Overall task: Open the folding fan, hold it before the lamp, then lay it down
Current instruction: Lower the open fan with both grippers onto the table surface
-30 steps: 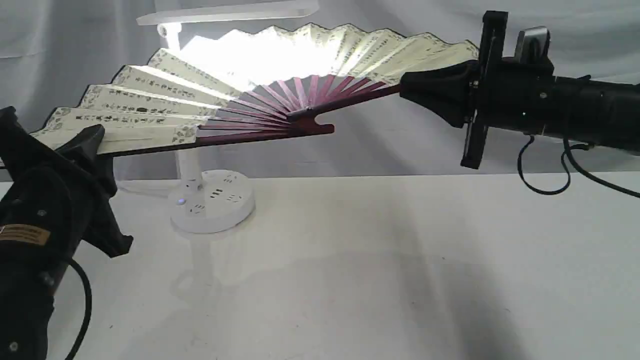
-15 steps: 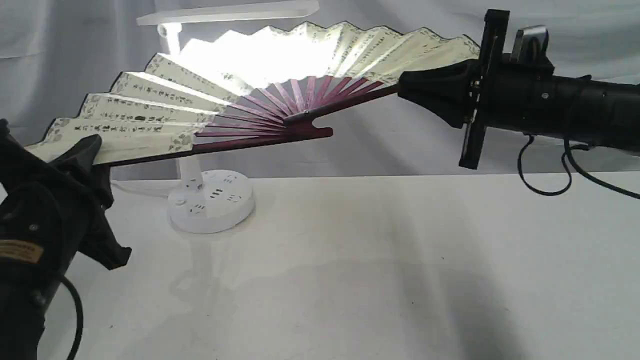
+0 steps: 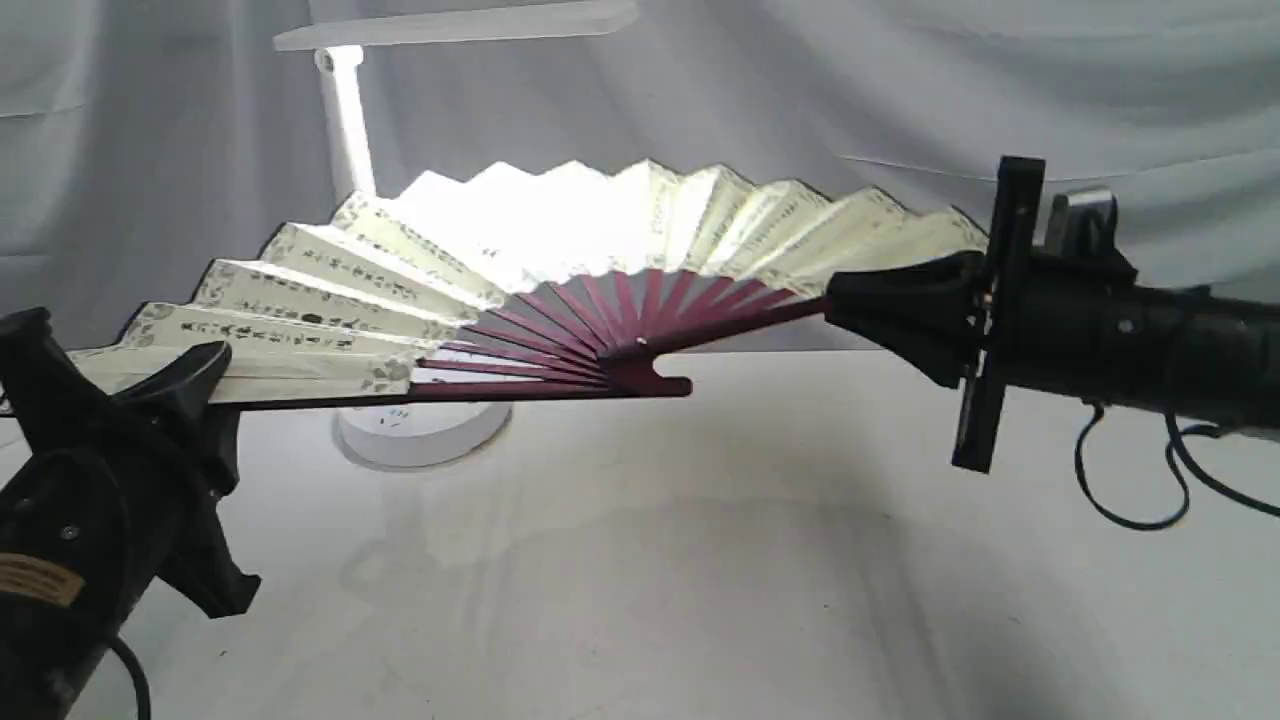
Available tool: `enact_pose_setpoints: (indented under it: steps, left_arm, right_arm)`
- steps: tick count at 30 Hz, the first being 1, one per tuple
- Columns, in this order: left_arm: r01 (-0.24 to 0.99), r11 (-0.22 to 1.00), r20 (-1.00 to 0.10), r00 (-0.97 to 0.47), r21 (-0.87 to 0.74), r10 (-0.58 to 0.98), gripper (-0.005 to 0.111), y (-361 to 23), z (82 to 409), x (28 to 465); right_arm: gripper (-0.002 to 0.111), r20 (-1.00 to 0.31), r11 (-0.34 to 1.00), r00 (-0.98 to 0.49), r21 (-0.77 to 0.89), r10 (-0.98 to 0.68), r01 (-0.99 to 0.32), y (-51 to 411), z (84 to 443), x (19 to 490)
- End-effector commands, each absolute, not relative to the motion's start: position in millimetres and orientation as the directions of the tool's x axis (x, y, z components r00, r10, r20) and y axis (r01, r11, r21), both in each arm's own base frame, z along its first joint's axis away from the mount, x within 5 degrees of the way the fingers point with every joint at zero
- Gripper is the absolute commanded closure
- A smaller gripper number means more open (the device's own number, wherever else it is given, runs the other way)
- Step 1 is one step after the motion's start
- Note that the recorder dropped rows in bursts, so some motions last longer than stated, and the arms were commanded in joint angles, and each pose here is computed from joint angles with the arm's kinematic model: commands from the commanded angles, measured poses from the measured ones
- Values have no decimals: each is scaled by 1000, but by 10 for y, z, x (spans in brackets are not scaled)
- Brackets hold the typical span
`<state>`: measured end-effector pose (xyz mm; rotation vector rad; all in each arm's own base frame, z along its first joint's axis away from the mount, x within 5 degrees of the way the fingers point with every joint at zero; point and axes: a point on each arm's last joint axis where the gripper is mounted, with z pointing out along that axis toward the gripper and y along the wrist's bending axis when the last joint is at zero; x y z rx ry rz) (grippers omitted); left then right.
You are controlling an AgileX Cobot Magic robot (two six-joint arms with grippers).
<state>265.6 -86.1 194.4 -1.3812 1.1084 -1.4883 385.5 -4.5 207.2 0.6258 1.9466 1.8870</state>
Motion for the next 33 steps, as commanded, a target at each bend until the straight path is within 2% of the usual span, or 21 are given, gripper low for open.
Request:
enact_pose_setpoints:
  steps: [1, 8, 14, 24, 33]
  left_arm:
    - [97, -384, 379, -69, -918, -923, 107, -830, 2088, 2636]
    - [-5, -284, 284, -98, -959, -954, 107, -1058, 1988, 2586]
    - [-57, -263, 268, -144, -963, -952, 107, -1325, 1839, 2649]
    - [-141, -303, 325, -177, -943, -929, 107, -1649, 1513, 2840]
    - [-146, -299, 324, -194, -943, -926, 107, -1845, 1336, 3078]
  right_arm:
    - [108, 26, 101, -789, 989, 614, 111, -256, 1808, 3715]
    - [108, 80, 95, -728, 976, 681, 196, -517, 1485, 3365]
    - [108, 98, 93, -688, 968, 719, 234, -645, 1320, 3127]
    - [108, 104, 74, -606, 962, 788, 261, -933, 1226, 2904]
    - [108, 101, 53, -534, 963, 840, 266, -1194, 1225, 2806]
